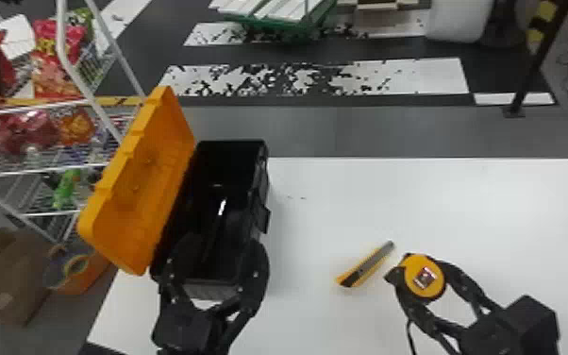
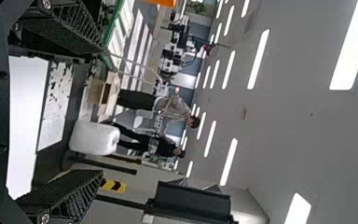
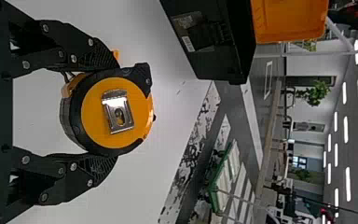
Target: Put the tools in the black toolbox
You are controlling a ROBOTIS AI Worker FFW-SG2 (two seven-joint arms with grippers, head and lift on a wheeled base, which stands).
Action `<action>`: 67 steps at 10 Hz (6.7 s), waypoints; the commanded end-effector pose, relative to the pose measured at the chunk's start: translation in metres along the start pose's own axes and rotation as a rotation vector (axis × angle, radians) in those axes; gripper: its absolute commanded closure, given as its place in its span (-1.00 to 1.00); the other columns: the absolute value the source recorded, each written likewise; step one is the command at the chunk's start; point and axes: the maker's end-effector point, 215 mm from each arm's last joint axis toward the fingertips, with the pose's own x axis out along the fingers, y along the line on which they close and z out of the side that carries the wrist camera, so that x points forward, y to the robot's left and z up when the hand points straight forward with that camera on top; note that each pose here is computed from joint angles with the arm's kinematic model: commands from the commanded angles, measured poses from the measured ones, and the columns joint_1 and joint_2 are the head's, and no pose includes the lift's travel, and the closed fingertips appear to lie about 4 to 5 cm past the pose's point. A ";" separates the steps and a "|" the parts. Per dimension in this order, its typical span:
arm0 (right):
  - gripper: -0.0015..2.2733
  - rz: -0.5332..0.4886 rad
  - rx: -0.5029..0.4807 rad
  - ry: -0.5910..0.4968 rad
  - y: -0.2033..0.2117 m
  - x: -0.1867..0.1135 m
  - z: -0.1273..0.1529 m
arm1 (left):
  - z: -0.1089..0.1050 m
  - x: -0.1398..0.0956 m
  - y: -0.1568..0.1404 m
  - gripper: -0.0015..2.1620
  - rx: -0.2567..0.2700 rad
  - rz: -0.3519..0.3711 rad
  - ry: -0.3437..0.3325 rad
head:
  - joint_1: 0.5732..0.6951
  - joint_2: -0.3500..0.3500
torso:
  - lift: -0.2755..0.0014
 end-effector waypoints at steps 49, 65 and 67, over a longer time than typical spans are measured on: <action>0.77 0.432 -0.339 -0.098 0.134 -0.002 0.038 | -0.110 -0.033 -0.113 0.32 -0.322 -0.577 1.198 | 1.00 0.59 | 0.71; -0.95 0.209 -0.250 -0.120 0.080 -0.039 0.024 | -0.082 0.024 -0.067 0.98 -0.245 -0.491 1.096 | 1.00 0.38 | 0.71; -0.95 0.170 -0.225 -0.104 0.067 -0.055 0.010 | -0.061 0.054 -0.029 0.98 -0.185 -0.397 1.031 | 1.00 0.36 | 0.71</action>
